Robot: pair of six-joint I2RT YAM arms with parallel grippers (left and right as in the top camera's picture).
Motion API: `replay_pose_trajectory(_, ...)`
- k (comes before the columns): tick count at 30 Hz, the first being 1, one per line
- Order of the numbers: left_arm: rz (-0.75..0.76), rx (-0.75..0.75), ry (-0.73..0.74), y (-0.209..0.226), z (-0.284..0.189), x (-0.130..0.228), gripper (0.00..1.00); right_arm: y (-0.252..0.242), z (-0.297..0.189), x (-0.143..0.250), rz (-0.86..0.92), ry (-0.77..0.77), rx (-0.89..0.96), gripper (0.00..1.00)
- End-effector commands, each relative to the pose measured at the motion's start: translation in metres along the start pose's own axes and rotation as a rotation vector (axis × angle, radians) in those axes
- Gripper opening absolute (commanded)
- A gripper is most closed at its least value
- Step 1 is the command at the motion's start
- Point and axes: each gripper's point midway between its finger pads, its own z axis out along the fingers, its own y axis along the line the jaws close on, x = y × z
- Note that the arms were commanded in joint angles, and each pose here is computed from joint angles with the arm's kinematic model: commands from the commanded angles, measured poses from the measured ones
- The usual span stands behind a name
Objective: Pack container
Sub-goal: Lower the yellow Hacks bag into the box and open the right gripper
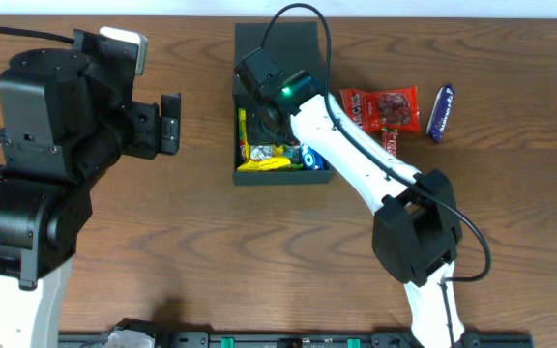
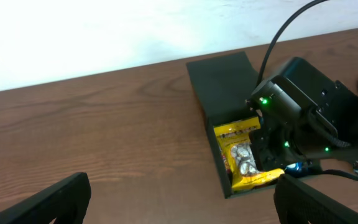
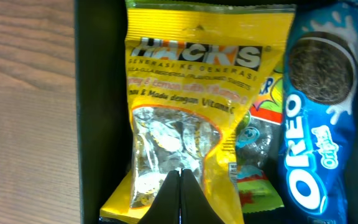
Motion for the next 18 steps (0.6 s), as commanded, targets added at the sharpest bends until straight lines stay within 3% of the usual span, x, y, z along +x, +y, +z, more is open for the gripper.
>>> replay_pose_trajectory(1,-0.002,-0.01,0.005,0.002,0.001,0.001,0.95,0.002,-0.001,0.005,-0.042,0.0,-0.016,0.01)
replay_pose_trajectory(11,-0.003,-0.01,0.005,0.002,0.001,0.001,0.95,-0.02,0.055,0.036,-0.046,0.038,0.005,0.01)
replay_pose_trajectory(18,-0.003,-0.01,0.005,0.002,0.001,0.002,0.95,0.013,0.049,0.027,-0.158,0.016,-0.159,0.02)
